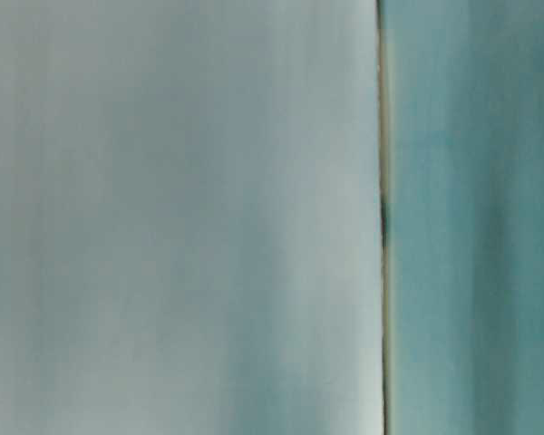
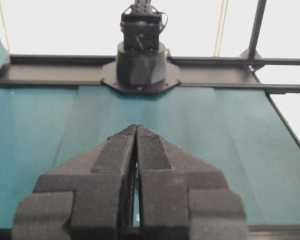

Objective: Insert the washer onto the shaft with both hands.
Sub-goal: 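Move the left gripper over the silver washer and the right over the shaft, then lower both open grippers around the washer and the threaded shaft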

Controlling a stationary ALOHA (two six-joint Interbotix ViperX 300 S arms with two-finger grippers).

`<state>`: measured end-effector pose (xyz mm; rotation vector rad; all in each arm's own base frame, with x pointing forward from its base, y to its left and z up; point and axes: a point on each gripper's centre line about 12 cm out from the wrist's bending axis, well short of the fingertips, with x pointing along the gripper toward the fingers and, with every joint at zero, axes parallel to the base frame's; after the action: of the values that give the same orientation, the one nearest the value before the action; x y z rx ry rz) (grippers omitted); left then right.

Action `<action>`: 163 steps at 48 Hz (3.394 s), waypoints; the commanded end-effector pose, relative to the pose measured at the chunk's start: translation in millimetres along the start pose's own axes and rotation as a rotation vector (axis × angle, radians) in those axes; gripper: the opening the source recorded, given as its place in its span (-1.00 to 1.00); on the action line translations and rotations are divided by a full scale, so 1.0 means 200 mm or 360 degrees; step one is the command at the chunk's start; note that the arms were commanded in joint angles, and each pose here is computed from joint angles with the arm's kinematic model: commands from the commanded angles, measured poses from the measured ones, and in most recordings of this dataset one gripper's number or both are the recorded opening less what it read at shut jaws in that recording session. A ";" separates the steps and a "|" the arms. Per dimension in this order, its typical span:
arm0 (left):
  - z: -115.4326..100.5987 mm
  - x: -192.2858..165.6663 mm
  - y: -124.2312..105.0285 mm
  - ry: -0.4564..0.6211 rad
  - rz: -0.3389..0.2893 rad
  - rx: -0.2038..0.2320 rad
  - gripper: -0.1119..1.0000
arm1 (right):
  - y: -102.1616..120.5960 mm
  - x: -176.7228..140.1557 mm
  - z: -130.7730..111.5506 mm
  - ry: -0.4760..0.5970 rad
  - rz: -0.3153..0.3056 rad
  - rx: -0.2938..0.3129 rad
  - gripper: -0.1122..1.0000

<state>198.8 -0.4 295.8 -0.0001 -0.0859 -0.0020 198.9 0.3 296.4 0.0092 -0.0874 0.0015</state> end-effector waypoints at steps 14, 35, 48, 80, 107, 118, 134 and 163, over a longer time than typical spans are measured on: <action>-0.01 0.19 0.01 0.0176 0.0014 -0.0054 -0.75 | -0.01 0.00 -0.05 0.0210 -0.0044 0.0212 -0.98; -0.16 0.36 0.01 0.0659 0.0025 -0.0059 -0.75 | -0.01 0.11 -0.19 0.0702 -0.0071 0.0263 -0.98; -0.26 0.49 0.01 0.0915 0.0024 -0.0058 -0.75 | -0.01 0.26 -0.35 0.1083 -0.0093 0.0255 -0.98; -0.56 0.66 0.01 0.1462 0.0037 -0.0050 -0.75 | -0.02 0.42 -0.63 0.1730 -0.0117 0.0164 -0.98; -0.83 0.68 0.01 0.1631 0.0031 -0.0033 -0.75 | -0.02 0.46 -0.76 0.1855 -0.0123 0.0157 -0.98; -0.85 0.70 0.01 0.1604 0.0030 -0.0033 -0.75 | -0.02 0.48 -0.77 0.1855 -0.0118 0.0151 -0.98; -0.86 0.70 -0.01 0.1614 0.0022 -0.0035 -0.61 | -0.03 0.51 -0.81 0.1830 -0.0127 0.0156 -0.95; -0.92 0.72 -0.06 0.1621 -0.0035 0.0004 0.80 | -0.04 0.52 -0.88 0.1906 -0.0132 0.0132 0.71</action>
<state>352.9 -13.2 121.4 0.0037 0.9481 -0.0247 313.8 -6.1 124.9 0.1060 1.1317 -0.0765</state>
